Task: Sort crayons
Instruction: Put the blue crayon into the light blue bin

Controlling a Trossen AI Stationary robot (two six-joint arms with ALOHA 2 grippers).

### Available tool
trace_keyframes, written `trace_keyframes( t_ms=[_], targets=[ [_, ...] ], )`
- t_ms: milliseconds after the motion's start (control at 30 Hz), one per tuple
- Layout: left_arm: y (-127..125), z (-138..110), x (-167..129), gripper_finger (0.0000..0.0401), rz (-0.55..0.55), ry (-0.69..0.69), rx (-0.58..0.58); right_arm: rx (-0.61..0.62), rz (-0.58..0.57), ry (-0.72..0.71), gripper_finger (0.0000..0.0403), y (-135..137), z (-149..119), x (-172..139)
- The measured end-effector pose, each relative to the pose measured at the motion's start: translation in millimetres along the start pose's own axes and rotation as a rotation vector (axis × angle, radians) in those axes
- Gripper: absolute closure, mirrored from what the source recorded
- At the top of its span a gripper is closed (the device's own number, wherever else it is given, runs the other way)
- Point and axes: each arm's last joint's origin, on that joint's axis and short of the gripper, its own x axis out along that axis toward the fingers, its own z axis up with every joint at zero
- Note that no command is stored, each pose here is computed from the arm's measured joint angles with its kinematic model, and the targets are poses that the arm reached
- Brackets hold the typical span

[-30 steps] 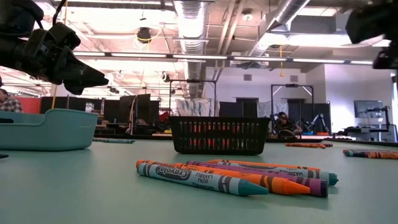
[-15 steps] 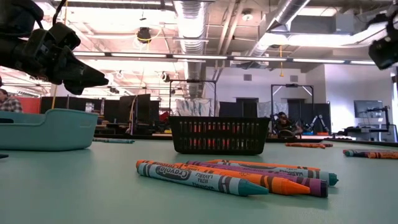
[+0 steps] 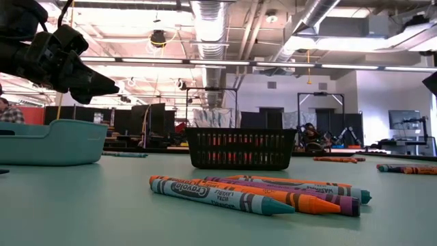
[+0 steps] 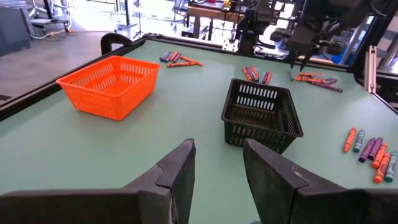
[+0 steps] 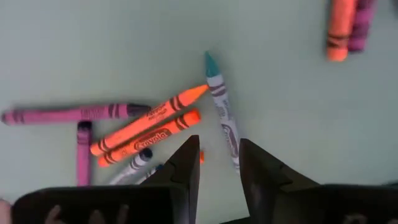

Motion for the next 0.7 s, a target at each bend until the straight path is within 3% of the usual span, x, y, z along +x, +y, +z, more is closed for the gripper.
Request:
trace_keyframes(
  t_ms=[333,700],
  targets=[
    [0.0,0.0,0.0,0.0276,0.0,0.0,0.0,-0.219,-0.108,-0.001,0.0294,8.8,-9.6,17.4],
    [0.0,0.0,0.0,0.0276,0.0,0.0,0.0,-0.312,-0.175,-0.025,0.0303,10.4,-2.1,27.6]
  ],
)
